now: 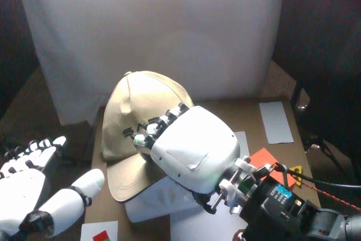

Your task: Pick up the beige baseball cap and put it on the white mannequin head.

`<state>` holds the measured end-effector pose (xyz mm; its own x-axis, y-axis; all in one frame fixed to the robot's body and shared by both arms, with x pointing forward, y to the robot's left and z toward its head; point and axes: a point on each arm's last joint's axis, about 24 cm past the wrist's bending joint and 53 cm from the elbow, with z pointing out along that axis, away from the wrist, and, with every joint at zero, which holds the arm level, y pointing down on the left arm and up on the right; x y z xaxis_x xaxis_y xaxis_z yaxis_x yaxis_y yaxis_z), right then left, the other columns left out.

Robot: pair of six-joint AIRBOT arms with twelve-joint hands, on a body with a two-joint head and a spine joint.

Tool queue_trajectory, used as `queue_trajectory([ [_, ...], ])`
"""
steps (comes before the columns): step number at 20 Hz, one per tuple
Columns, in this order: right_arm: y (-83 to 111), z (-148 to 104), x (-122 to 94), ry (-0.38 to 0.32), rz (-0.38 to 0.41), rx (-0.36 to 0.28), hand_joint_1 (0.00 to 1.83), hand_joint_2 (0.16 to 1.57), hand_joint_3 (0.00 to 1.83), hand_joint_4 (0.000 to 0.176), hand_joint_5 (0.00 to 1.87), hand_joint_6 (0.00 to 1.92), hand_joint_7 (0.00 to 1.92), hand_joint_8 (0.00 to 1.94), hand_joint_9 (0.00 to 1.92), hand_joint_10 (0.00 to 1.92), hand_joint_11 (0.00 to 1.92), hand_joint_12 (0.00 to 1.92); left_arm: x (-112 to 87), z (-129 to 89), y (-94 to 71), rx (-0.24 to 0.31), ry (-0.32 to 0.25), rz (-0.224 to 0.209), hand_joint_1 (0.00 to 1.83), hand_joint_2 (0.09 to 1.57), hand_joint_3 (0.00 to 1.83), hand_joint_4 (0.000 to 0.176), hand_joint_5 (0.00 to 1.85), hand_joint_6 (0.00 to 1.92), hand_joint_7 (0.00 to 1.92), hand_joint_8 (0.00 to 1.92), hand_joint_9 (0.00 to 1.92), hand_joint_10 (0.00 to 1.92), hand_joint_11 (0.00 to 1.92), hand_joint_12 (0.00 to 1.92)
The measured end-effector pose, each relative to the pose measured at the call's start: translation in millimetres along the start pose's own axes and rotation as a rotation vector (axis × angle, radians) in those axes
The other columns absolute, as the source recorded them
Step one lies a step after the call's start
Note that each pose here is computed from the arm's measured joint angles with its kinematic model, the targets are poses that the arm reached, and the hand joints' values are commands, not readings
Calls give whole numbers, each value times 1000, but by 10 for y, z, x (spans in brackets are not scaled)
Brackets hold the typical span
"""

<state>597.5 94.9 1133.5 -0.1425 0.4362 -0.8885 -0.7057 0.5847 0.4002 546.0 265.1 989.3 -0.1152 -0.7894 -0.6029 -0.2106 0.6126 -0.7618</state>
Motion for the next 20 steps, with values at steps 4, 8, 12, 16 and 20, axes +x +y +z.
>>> queue_trajectory([
  [4,-34,6,-7,-5,14,12,1383,1103,0,0,911,903,1020,871,992,1242,973,1323,58,39,-53,8,18,2,0,1179,0,5,106,0,92,1,56,0,0,274],
  [8,-53,3,-8,-7,20,20,1384,1103,0,0,911,903,1021,870,993,1242,973,1322,93,39,-54,8,32,9,0,1178,0,6,101,0,92,1,56,0,0,271],
  [12,-53,-1,-6,-7,22,21,1384,1103,0,0,912,903,1020,869,993,1242,970,1321,92,37,-49,5,31,11,0,1178,0,6,97,0,89,0,54,0,0,269],
  [16,-54,-25,5,-7,21,24,1383,1104,0,0,900,913,1023,867,994,1241,967,1315,87,36,-39,1,29,10,0,1177,0,6,111,6,87,0,53,0,0,268],
  [20,-57,-31,12,-5,14,25,1363,1155,3,0,781,1120,929,1026,867,1351,818,1311,80,44,-37,2,27,11,0,1190,5,4,120,7,93,3,46,0,0,269],
])
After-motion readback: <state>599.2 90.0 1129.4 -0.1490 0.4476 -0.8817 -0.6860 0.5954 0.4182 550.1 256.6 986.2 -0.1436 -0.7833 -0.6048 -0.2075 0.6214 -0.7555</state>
